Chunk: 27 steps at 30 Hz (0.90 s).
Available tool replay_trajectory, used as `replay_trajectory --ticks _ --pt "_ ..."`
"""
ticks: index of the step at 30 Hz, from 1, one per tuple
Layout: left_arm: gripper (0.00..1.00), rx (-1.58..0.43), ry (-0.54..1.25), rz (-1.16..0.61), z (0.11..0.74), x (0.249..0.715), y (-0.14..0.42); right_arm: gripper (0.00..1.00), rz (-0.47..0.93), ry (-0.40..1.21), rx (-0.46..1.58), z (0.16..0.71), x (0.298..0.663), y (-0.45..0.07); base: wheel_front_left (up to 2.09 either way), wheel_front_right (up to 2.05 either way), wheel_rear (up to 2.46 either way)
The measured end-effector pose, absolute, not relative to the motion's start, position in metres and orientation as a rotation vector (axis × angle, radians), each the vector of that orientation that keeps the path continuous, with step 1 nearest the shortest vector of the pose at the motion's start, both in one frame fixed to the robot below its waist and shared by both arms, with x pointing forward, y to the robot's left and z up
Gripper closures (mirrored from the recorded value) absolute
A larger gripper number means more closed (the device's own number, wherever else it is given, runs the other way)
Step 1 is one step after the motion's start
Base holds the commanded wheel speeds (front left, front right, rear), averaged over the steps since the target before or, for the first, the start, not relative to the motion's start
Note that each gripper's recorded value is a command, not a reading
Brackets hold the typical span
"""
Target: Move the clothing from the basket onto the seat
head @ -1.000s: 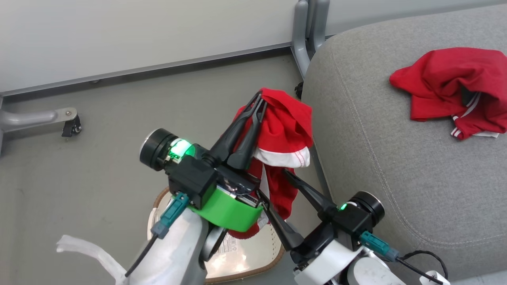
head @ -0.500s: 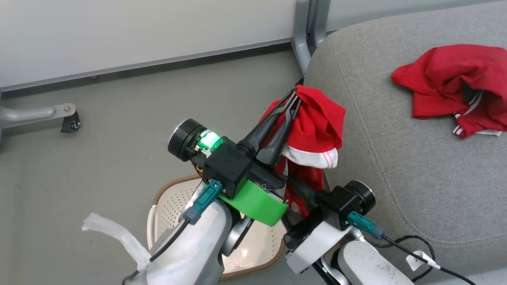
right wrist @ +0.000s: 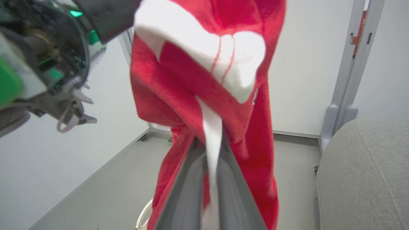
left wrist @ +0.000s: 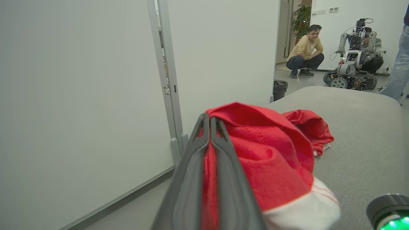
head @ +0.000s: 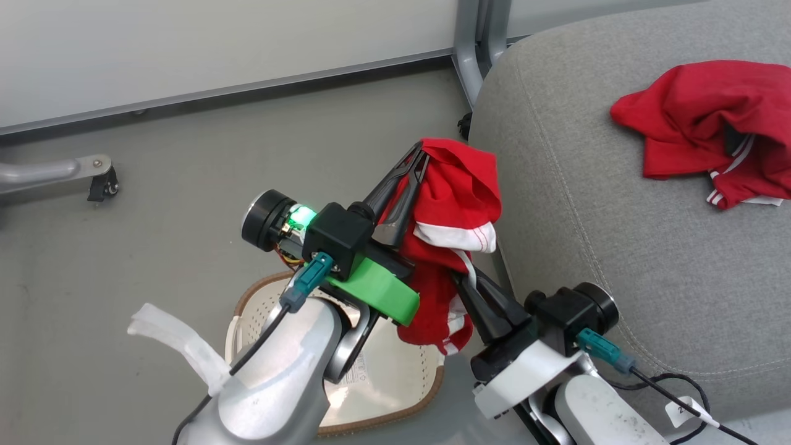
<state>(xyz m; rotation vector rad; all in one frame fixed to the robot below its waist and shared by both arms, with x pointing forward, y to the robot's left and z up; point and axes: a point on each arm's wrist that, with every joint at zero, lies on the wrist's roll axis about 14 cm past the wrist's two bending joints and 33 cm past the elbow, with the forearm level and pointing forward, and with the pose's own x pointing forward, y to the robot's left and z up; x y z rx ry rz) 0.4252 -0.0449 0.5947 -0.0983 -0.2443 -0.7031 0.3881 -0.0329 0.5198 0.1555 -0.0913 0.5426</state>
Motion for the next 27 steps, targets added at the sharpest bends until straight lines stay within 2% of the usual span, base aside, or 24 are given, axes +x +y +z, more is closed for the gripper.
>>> replay_trajectory --ticks 3,4,5,6,27 --pt "1.0 -0.095 -0.245 -0.704 0.594 0.427 -0.046 1.0 0.516 -0.099 0.154 0.522 0.389 -0.041 0.0 0.0 0.0" --pt "0.56 -0.094 -0.243 -0.706 0.593 0.427 -0.047 1.0 0.511 -0.106 0.153 0.524 0.39 -0.043 0.0 0.0 0.0" --pt "0.07 -0.092 -0.24 -0.707 0.591 0.428 -0.047 1.0 0.508 -0.109 0.151 0.524 0.391 -0.044 0.0 0.0 0.0" --pt "0.0 -0.092 -0.238 -0.705 0.59 0.428 -0.047 1.0 0.506 -0.11 0.151 0.524 0.391 -0.045 0.0 0.0 0.0" --pt "0.0 -0.065 -0.234 -0.684 0.584 0.432 -0.04 1.0 0.418 -0.16 0.142 0.538 0.391 -0.07 0.0 0.0 0.0"
